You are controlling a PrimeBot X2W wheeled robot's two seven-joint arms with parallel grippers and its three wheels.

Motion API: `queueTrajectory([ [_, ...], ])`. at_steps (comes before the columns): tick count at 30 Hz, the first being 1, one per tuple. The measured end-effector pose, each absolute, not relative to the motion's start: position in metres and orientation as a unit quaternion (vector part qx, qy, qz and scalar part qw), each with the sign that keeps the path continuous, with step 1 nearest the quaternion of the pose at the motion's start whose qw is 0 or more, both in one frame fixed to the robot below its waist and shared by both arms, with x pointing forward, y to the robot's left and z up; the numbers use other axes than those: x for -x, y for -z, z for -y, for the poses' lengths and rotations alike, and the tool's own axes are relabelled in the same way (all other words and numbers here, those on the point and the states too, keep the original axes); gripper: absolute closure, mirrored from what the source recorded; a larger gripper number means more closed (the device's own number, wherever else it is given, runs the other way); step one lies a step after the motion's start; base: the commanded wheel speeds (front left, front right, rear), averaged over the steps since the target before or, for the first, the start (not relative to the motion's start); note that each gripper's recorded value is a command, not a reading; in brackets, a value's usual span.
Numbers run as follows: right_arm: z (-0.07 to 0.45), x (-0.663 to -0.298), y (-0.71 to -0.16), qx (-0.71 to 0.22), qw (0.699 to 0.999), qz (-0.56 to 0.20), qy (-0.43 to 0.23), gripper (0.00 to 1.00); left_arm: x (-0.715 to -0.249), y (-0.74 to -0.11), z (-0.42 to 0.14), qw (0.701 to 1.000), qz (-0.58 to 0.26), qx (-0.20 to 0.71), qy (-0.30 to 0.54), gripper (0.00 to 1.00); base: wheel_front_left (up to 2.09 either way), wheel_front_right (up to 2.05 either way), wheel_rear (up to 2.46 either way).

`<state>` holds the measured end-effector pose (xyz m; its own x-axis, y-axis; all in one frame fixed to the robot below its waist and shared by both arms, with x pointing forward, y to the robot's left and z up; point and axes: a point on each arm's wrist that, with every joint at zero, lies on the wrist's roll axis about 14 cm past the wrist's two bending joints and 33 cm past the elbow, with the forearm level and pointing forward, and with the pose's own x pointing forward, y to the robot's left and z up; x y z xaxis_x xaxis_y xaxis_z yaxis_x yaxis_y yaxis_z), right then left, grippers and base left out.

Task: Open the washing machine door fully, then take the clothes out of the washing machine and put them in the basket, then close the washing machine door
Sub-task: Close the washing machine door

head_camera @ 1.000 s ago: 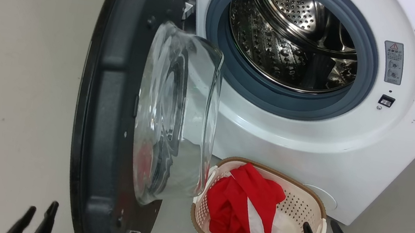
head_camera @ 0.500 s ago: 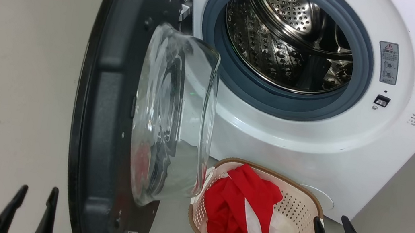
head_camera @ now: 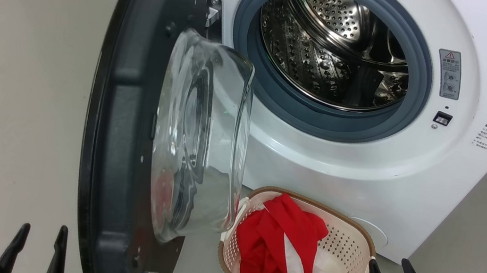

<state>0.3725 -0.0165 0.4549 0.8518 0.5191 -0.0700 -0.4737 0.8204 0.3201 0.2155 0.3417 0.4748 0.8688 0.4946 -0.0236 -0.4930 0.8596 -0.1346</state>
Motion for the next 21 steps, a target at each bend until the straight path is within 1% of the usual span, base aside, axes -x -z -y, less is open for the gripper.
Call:
queueTrajectory([
  [16, 0.015, -0.373, -0.455, -0.148, 0.951, -0.077, -0.262, 0.0, -0.213, -0.479, -0.345, 0.962, 0.014, 0.07, -0.262, 0.0, 0.0, 0.0, 0.0],
  [17, 0.015, -0.372, -0.456, -0.148, 0.951, -0.077, -0.262, 0.0, -0.213, -0.482, -0.347, 0.96, 0.024, 0.084, -0.267, 0.45, 0.0, 0.0, 0.0],
  [18, 0.015, -0.372, -0.456, -0.149, 0.95, -0.077, -0.262, 0.0, -0.212, -0.484, -0.348, 0.957, 0.032, 0.096, -0.271, 0.6, 0.0, 0.0, 0.0],
  [19, 0.014, -0.372, -0.456, -0.149, 0.95, -0.076, -0.262, 0.0, -0.211, -0.485, -0.351, 0.953, 0.042, 0.115, -0.279, 0.83, 0.0, 0.0, 0.0],
  [20, 0.014, -0.372, -0.456, -0.149, 0.95, -0.077, -0.262, 0.0, -0.209, -0.486, -0.353, 0.948, 0.05, 0.133, -0.285, 1.0, 0.0, 0.0, 0.0],
  [21, 0.014, -0.372, -0.456, -0.149, 0.95, -0.077, -0.263, 0.0, -0.208, -0.487, -0.355, 0.943, 0.059, 0.15, -0.29, 1.0, 0.0, 0.0, 0.0],
])
